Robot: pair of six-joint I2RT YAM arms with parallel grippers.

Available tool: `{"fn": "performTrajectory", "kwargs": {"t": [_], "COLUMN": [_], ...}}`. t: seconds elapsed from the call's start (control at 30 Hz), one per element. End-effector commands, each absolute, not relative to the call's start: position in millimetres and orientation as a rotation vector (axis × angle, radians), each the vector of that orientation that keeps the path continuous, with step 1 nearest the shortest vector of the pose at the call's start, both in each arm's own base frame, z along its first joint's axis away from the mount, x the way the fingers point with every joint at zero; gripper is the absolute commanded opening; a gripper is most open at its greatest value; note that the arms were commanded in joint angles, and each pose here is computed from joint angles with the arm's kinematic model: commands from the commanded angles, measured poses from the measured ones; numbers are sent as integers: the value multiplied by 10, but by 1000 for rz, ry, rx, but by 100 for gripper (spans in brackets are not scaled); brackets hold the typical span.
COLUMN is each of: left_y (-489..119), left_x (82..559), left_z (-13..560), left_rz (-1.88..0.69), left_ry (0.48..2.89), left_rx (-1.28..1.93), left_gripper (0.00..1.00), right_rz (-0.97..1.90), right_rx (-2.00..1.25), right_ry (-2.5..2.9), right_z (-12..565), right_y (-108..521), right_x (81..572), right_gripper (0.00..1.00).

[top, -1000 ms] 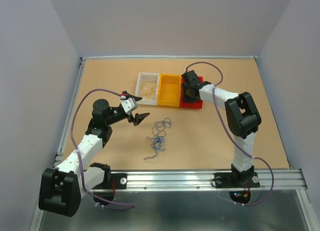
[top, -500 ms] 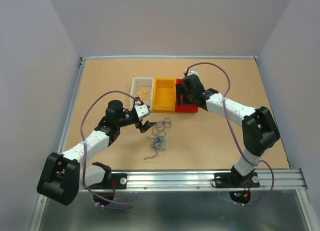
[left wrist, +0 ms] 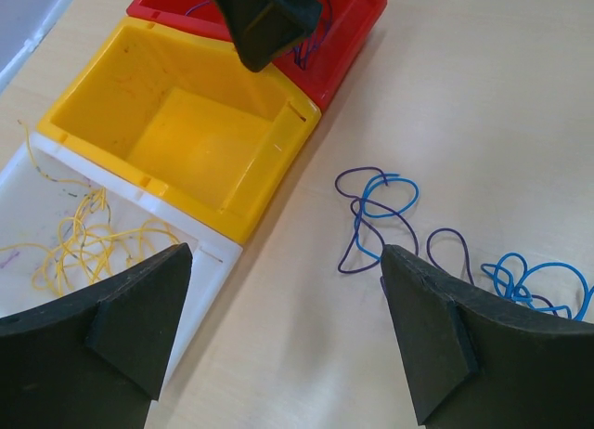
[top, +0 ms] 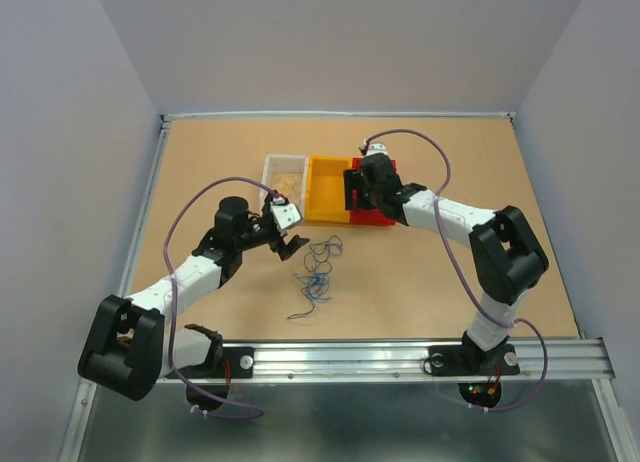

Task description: Untangle the cables

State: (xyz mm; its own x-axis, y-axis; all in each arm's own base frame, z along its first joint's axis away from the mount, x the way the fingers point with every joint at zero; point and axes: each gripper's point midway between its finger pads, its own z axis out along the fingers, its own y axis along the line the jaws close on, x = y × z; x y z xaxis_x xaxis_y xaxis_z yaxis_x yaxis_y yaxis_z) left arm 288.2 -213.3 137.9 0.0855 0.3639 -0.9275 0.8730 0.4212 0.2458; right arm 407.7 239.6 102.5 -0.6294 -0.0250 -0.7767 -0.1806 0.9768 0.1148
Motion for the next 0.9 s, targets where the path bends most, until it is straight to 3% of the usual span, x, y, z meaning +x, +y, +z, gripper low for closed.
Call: {"fn": "performTrajectory", "kwargs": {"t": [0.0, 0.3, 0.47, 0.53, 0.6, 0.63, 0.67, 0.87], "left_y": [-2184, -2246, -2333, -2369, -2387, -2411, -2472, -2519], "left_x": [2933, 2795, 2703, 2656, 2671, 2696, 2683, 2903], "left_z": [1651, 1624, 1509, 1481, 1427, 1429, 1335, 1022], "left_rz": [-515, -538, -569, -570, -544, -533, -538, -484], "left_ry": [1399, 1354, 1376, 1373, 1410, 1425, 1458, 1670], "left_rx": [1163, 1249, 1321, 1339, 1335, 1334, 1349, 1321], "left_gripper": [94, 94, 92, 92, 92, 93, 92, 89], "right_rz": [306, 248, 221, 224, 248, 266, 285, 331], "right_rx": [-167, -101, -65, -58, -62, -60, -63, -37], "right_ry": [2191, 2209, 2166, 2156, 2140, 2129, 2118, 2018], "right_z": [1048, 940, 1138, 1188, 1293, 1358, 1421, 1883], "right_y": [2675, 2520, 2333, 2311, 2312, 2319, 2322, 2178], "right_x": [4267, 4210, 4135, 4133, 4094, 4078, 4058, 3861], "right_gripper": [76, 38, 38, 44, 62, 76, 80, 83]}}
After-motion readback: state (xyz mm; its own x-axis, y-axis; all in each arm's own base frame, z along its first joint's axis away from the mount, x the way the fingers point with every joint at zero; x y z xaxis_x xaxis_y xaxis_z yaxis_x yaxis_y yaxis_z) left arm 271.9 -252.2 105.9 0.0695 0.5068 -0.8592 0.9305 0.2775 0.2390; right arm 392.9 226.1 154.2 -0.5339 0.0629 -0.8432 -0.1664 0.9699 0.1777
